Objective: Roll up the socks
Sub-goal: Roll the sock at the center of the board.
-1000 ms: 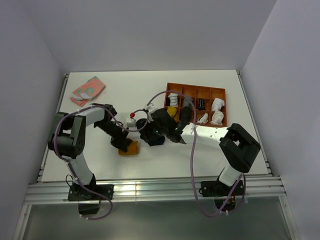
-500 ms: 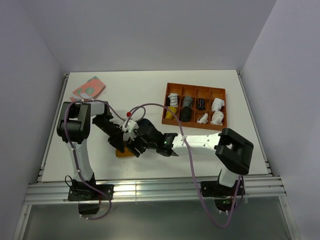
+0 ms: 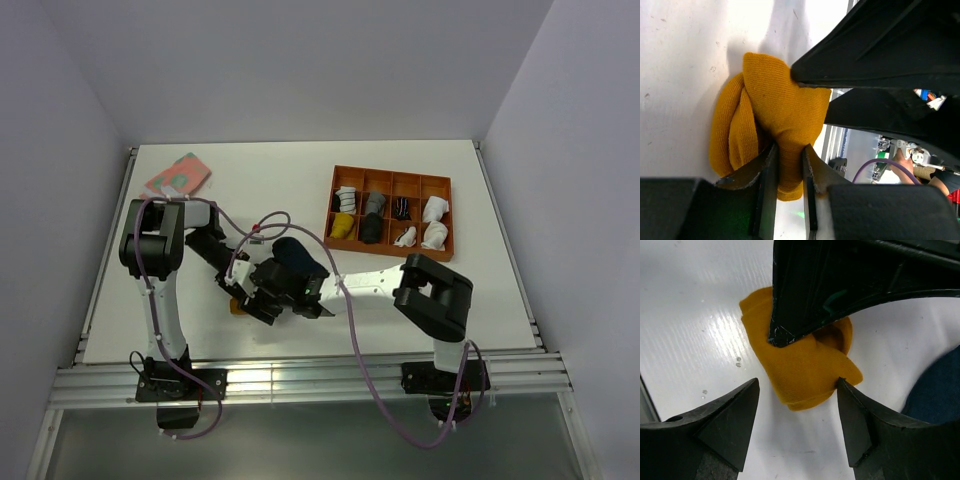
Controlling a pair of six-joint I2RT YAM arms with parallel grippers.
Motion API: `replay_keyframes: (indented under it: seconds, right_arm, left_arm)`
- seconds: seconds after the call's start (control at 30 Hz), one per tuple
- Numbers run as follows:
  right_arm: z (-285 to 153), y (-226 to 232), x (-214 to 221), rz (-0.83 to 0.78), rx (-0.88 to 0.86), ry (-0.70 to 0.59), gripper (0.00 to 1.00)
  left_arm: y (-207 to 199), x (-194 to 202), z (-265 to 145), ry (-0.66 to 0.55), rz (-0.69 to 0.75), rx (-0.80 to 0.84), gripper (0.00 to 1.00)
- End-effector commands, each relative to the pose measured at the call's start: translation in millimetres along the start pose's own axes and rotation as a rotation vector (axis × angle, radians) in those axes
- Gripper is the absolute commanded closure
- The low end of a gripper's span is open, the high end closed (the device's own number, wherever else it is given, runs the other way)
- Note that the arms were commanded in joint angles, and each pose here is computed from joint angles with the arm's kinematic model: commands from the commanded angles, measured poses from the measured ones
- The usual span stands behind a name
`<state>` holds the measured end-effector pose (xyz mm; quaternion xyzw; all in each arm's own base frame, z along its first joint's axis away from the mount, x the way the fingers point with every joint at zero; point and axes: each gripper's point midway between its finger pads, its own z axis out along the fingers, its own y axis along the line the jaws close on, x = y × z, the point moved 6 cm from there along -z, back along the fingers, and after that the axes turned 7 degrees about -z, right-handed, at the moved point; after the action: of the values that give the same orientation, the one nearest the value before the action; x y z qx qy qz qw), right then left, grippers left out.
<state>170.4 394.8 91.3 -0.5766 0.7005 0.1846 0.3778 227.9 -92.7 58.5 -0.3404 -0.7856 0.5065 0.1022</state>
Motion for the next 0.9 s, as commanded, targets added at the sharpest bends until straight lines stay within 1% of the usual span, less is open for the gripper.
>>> replay_keyframes:
  seconds: [0.0,0.2,0.3,0.4,0.43,0.5,0.53,0.6,0.67,0.73,0.77,0.83,0.87]
  right_arm:
    - [6,-1,-14,-0.062,0.04,-0.009,0.29]
    - [20,5,-8,-0.078,0.039,0.02,0.3]
    - [22,7,-9,-0.068,0.037,0.018,0.34]
    - [27,7,-5,-0.053,0.047,0.037,0.43]
    - [30,9,-2,-0.043,0.047,0.054,0.54]
    - [29,9,0,-0.034,0.05,0.057,0.62]
    - [28,10,1,-0.017,0.048,0.049,0.69]
    - [26,11,1,-0.003,0.038,0.042,0.76]
    - [24,11,4,0.018,0.035,0.052,0.8]
    - [22,11,9,0.031,0.032,0.073,0.82]
    - [20,12,9,0.037,0.031,0.074,0.84]
    - [18,13,12,0.056,0.027,0.079,0.85]
    - [17,13,11,0.063,0.027,0.076,0.85]
  left_arm:
    - [18,1,-4,0.039,0.065,-0.055,1.0]
    - [19,1,-4,0.039,0.057,-0.053,1.0]
    - [19,1,-3,0.037,0.047,-0.05,1.0]
    - [20,0,-3,0.034,0.04,-0.054,1.0]
    - [22,-2,-4,0.028,0.047,-0.062,1.0]
    - [22,-4,-4,0.016,0.037,-0.076,1.0]
    - [26,-6,-4,0.004,0.047,-0.095,1.0]
    - [26,-10,-5,-0.023,0.037,-0.126,1.0]
    - [28,-18,-10,-0.07,0.072,-0.184,0.99]
    - [25,-21,-14,-0.104,0.062,-0.219,0.96]
    - [23,-28,-20,-0.137,0.099,-0.254,0.91]
    - [19,-31,-23,-0.172,0.118,-0.281,0.85]
    - [15,-38,-28,-0.208,0.142,-0.306,0.84]
